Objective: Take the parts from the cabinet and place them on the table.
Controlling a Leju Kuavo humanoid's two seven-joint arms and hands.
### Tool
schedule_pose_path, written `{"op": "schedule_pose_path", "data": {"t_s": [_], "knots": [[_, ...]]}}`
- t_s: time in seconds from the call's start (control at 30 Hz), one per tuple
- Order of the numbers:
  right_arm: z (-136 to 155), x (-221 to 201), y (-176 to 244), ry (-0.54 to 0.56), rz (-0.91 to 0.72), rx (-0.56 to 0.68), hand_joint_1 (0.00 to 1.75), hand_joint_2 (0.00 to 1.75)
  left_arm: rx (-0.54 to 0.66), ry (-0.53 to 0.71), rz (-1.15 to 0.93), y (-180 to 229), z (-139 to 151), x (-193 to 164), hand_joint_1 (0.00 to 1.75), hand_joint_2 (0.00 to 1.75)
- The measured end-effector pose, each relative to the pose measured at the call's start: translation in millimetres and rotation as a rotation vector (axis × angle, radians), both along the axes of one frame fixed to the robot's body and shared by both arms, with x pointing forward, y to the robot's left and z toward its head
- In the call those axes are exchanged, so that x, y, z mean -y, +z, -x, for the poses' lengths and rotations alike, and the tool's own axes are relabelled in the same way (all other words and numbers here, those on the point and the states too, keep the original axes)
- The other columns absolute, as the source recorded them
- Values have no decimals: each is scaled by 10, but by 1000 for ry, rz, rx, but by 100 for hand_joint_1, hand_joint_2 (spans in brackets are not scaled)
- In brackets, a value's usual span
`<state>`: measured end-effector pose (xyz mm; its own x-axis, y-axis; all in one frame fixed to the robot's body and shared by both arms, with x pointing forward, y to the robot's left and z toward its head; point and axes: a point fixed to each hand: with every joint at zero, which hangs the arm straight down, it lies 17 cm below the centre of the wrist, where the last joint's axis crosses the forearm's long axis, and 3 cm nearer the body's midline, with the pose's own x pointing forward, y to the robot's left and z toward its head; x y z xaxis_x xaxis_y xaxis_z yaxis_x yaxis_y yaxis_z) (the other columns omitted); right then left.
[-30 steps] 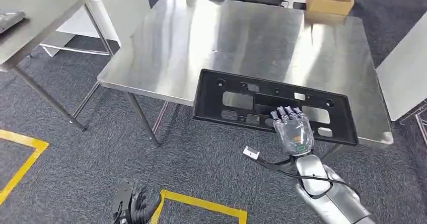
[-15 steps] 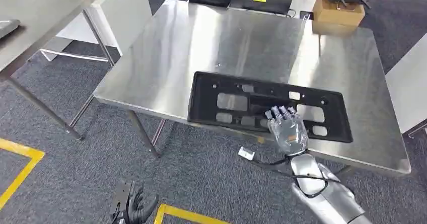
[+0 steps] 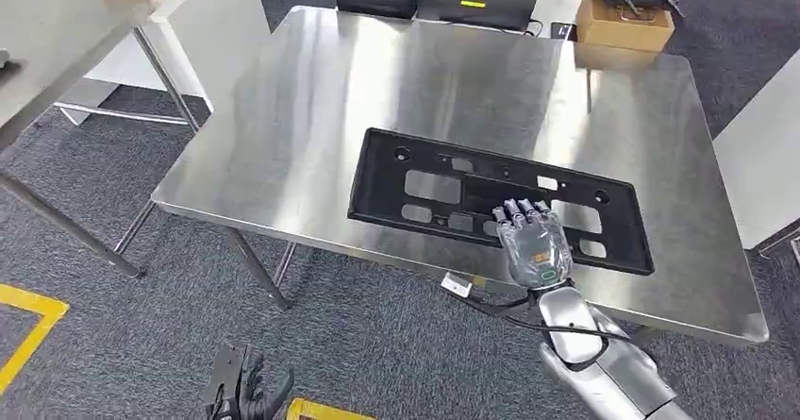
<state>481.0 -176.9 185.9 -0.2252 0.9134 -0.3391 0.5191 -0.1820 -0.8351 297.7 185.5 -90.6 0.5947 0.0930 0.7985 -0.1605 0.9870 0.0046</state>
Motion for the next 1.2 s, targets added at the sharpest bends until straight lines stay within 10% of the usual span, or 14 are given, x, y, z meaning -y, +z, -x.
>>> {"op": "schedule_pose_path", "data": {"t_s": [0.5,1.2], "knots": [[-740,1099,119,-247,-66,5,175,175,-24,-6,-5,-34,138,19,0,175],[-832,2164,-590,-600,-143,-207,175,175,-45,-15,-35,-1,186,26,0,175]]}}
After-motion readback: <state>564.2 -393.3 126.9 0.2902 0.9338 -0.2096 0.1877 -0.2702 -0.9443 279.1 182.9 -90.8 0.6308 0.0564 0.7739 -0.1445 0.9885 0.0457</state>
